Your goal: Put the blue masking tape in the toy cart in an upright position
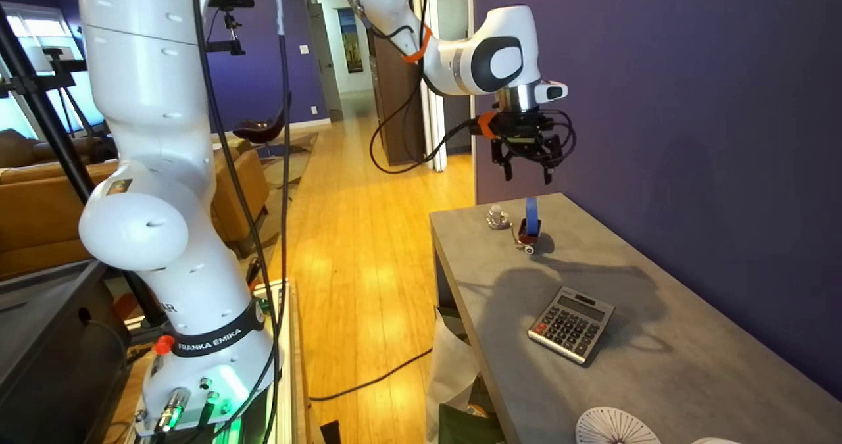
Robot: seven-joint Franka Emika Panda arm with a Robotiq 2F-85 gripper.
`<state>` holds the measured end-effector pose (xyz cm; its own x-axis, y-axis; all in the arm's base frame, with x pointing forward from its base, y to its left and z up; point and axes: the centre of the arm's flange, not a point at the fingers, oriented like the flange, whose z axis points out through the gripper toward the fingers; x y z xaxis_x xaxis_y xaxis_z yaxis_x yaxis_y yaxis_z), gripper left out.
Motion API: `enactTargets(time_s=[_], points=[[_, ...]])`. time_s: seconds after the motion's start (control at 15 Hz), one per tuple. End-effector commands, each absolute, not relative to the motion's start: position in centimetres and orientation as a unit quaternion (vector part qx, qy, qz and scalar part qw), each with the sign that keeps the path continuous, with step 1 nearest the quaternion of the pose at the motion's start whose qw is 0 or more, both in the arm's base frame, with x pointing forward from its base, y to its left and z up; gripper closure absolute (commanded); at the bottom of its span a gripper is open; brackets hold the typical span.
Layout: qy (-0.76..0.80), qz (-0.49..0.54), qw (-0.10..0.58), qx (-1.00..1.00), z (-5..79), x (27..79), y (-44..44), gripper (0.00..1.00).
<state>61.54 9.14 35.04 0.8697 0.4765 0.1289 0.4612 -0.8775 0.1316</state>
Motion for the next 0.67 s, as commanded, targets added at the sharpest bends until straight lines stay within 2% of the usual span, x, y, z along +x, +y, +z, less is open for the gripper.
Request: enactTargets(time_s=[0.0,0.13,0.27,0.33,0.6], points=[[0.15,0.052,0.049,0.986,37.0,56.0,7.4,0.0],[0.104,0.044,0.045,0.993,37.2,53.7,6.7,0.0],[0.102,0.031,0.013,0.994,36.9,51.5,6.5,0.0],[0.114,0.038,0.037,0.992,36.3,55.4,6.6,0.0],[0.113,0.037,0.035,0.992,36.4,55.0,6.6,0.0]])
